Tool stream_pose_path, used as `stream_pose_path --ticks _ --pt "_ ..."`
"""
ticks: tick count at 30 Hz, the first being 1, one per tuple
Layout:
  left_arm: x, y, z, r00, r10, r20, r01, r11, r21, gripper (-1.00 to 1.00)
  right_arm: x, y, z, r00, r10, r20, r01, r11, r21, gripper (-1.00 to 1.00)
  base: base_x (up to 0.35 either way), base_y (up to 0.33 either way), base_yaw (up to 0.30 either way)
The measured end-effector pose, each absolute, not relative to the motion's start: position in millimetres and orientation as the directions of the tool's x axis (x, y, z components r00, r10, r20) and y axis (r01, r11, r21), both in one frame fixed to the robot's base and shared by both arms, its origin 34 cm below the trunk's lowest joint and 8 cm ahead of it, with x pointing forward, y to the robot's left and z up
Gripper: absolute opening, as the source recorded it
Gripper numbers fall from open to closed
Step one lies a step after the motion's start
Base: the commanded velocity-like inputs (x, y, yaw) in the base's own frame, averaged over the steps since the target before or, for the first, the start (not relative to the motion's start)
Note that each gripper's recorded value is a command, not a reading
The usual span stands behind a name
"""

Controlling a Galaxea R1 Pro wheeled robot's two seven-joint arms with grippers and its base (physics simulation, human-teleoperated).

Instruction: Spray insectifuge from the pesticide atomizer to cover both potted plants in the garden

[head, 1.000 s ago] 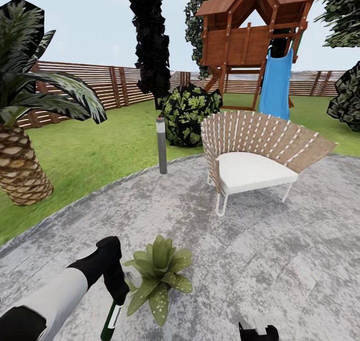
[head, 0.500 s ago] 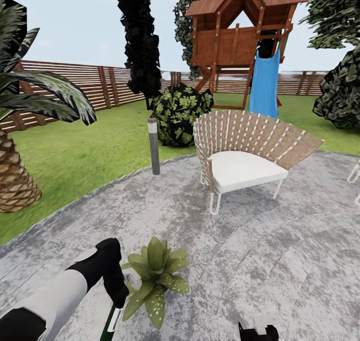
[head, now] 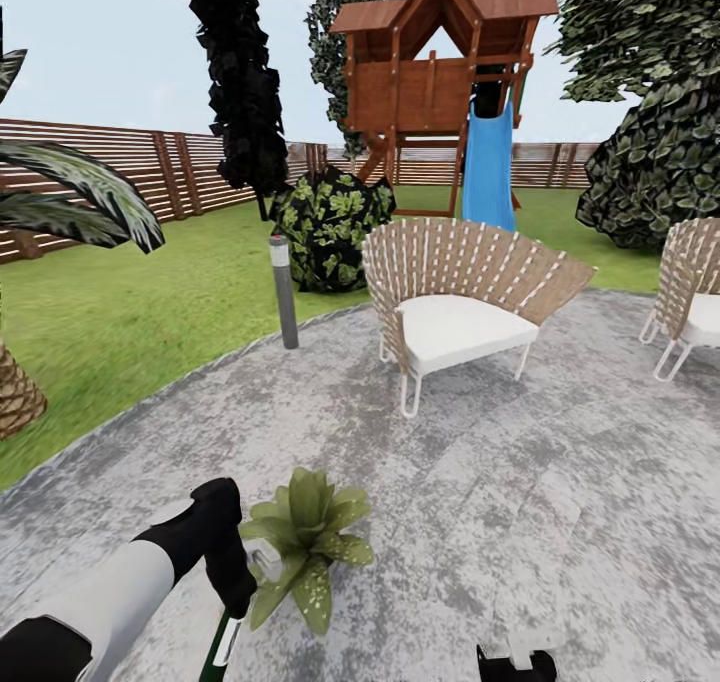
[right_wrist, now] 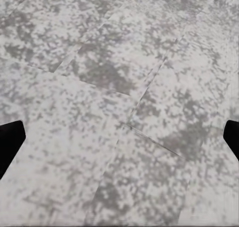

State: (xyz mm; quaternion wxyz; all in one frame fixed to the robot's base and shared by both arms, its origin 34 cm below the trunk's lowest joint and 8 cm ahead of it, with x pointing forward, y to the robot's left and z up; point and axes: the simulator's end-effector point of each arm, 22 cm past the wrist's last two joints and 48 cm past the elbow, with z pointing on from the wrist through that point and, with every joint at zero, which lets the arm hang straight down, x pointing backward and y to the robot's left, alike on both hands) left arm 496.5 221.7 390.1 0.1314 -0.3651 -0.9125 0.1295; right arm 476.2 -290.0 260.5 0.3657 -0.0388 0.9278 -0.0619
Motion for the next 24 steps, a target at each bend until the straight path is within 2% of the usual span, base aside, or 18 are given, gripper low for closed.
stream_pose_path --ticks 8,12,20,24 --pt "496.7 219.7 391.1 -0.701 0.699 0.141 0.629 0.699 -0.339 -1.00 476.2 -291.5 260.6 -0.729 -0.117 -0.674 -0.025 0.989 -0.145 1.00 -0.002 0.262 -0.001" --pt "495.1 220.9 389.3 -0.701 0.698 0.145 0.628 0.701 -0.337 -1.00 476.6 -292.2 261.0 -0.729 -0.118 -0.675 -0.024 0.989 -0.147 1.00 0.000 0.020 -0.018" --pt "472.0 224.1 375.7 -0.694 0.698 0.177 0.616 0.702 -0.356 -1.00 476.8 -291.8 261.1 -0.728 -0.118 -0.675 -0.024 0.989 -0.147 1.00 0.000 0.001 -0.239" --pt "469.1 232.0 367.8 -0.713 0.679 0.177 0.604 0.722 -0.336 -1.00 476.9 -291.7 261.1 -0.728 -0.117 -0.675 -0.024 0.989 -0.146 1.00 0.000 0.000 -0.050"
